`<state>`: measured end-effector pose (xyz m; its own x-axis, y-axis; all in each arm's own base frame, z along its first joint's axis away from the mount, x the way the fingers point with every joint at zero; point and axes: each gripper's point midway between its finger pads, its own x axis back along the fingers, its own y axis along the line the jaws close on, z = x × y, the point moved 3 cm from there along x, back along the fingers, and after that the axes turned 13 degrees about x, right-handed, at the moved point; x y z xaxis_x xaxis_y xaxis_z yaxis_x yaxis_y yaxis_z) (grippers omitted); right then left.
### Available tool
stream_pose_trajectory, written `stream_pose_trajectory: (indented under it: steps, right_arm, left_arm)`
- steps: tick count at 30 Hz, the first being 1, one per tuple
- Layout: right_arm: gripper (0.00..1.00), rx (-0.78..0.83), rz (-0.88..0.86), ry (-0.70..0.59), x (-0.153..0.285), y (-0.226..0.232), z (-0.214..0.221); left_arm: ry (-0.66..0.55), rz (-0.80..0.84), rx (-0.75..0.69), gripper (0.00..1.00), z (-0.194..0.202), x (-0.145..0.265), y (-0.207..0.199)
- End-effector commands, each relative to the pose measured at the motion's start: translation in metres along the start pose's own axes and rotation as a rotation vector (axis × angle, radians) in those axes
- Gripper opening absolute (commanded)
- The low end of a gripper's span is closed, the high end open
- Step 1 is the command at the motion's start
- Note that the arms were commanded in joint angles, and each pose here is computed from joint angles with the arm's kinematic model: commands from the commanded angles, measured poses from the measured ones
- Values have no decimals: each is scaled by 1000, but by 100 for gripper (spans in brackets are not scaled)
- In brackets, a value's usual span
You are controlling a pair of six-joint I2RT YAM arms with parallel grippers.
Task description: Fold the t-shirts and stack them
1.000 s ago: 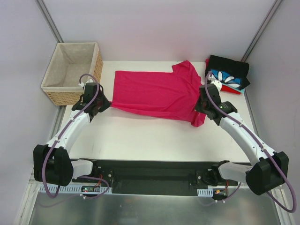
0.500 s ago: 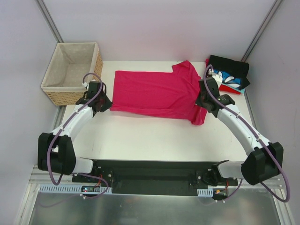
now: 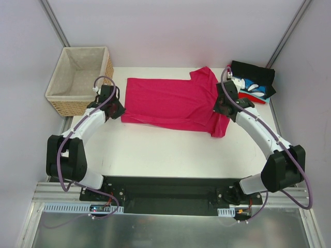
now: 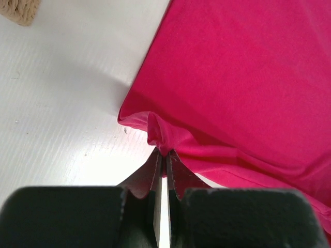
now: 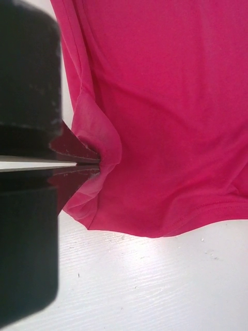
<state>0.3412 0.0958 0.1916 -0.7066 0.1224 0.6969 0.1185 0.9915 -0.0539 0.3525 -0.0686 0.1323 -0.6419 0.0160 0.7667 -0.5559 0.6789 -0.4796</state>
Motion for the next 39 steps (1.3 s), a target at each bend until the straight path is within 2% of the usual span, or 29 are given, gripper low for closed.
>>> stream_pose_trajectory:
  steps: [1, 7, 12, 13, 15, 16, 18, 19, 21, 22, 25, 31, 39]
  right_arm:
    - [1, -4, -40, -103, 26, 2, -29]
    - [1, 45, -85, -324, 105, -5, -63]
    - [1, 72, -165, -531, 188, -21, -77]
    - [1, 91, -178, -574, 201, -26, -79]
    - [1, 117, -247, -664, 225, -27, -83]
    - [1, 134, -262, -724, 244, -37, -84]
    - [1, 148, -310, -803, 271, -43, -90]
    - [1, 149, -326, -854, 287, -51, -92]
    - [1, 191, -396, -958, 321, -56, -98]
    - [1, 192, -416, -997, 334, -60, -100]
    - [1, 189, -479, -1139, 387, -80, -104]
    - [1, 178, -574, -1334, 473, -115, -106]
    - [1, 212, -708, -1509, 532, -125, -97]
  left_arm:
    - [-43, 79, -4, 0, -15, 24, -16]
    - [-155, 259, -33, 0, -33, 91, -35]
    - [-312, 524, -120, 0, -49, 191, -56]
    - [-373, 600, -135, 0, -53, 224, -59]
    - [-438, 688, -203, 0, -54, 260, -61]
    - [-507, 756, -220, 0, -56, 294, -60]
    - [-590, 809, -269, 0, -57, 326, -56]
    - [-656, 867, -281, 0, -57, 358, -52]
    - [-731, 912, -329, 0, -56, 388, -47]
    - [-787, 962, -343, 0, -55, 416, -42]
    - [-881, 1031, -382, 0, -51, 462, -34]
    - [-935, 1115, -393, 1, -44, 506, -27]
    - [-950, 1167, -393, 0, -41, 528, -27]
